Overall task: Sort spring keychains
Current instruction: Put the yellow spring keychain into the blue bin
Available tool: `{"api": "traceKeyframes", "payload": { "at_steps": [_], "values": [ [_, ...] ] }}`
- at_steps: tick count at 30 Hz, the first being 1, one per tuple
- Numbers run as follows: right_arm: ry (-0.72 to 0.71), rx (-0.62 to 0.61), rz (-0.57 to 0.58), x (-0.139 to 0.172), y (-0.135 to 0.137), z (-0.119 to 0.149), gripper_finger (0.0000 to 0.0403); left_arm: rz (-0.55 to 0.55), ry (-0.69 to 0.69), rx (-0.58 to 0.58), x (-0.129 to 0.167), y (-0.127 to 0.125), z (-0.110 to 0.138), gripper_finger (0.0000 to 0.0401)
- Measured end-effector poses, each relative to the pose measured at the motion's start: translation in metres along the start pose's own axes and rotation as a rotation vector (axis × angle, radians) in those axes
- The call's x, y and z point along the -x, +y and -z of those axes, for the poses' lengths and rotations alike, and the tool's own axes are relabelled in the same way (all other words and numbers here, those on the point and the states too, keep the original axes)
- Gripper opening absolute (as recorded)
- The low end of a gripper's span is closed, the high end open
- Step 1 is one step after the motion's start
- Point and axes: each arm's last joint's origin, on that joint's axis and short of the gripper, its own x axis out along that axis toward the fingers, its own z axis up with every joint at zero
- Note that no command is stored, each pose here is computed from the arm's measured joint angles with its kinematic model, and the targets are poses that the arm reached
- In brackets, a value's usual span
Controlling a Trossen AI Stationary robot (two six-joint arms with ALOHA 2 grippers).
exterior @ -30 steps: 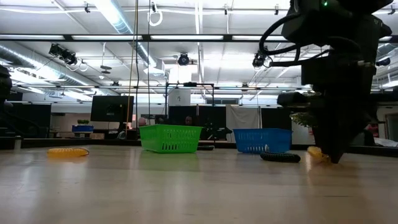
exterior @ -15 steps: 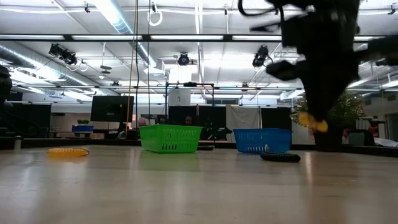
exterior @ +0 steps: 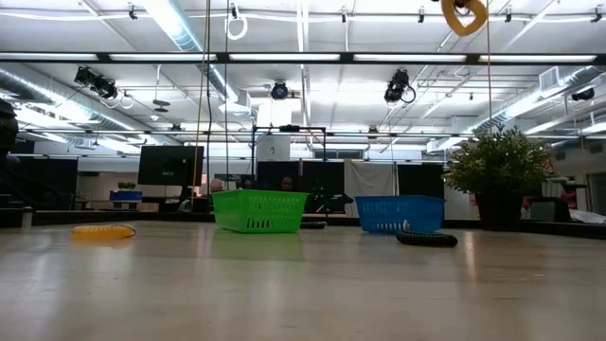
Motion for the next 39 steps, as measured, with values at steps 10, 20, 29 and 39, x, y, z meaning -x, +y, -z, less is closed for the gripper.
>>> {"api": "traceKeyframes", "payload": {
  "at_steps": [10,20,29,39],
  "values": [
    [-0.03,-0.696,0.022,0.009,-0.048,0.005,0.0,0.0,0.001,-0.015,0.0,0.0,0.0,0.0016],
    [-0.056,-1.063,0.115,0.015,-0.135,0.038,0.0,0.0,0.0,-0.014,0.0,0.0,0.0,0.0016],
    [-0.024,-1.148,0.191,-0.009,-0.202,0.057,0.0,0.0,0.0,0.002,0.0,0.0,0.0,0.0016],
    [0.09,-1.119,0.198,-0.073,-0.242,0.052,0.0,-0.001,0.001,0.002,0.0,0.0,0.0,0.0016]
  ]
}}
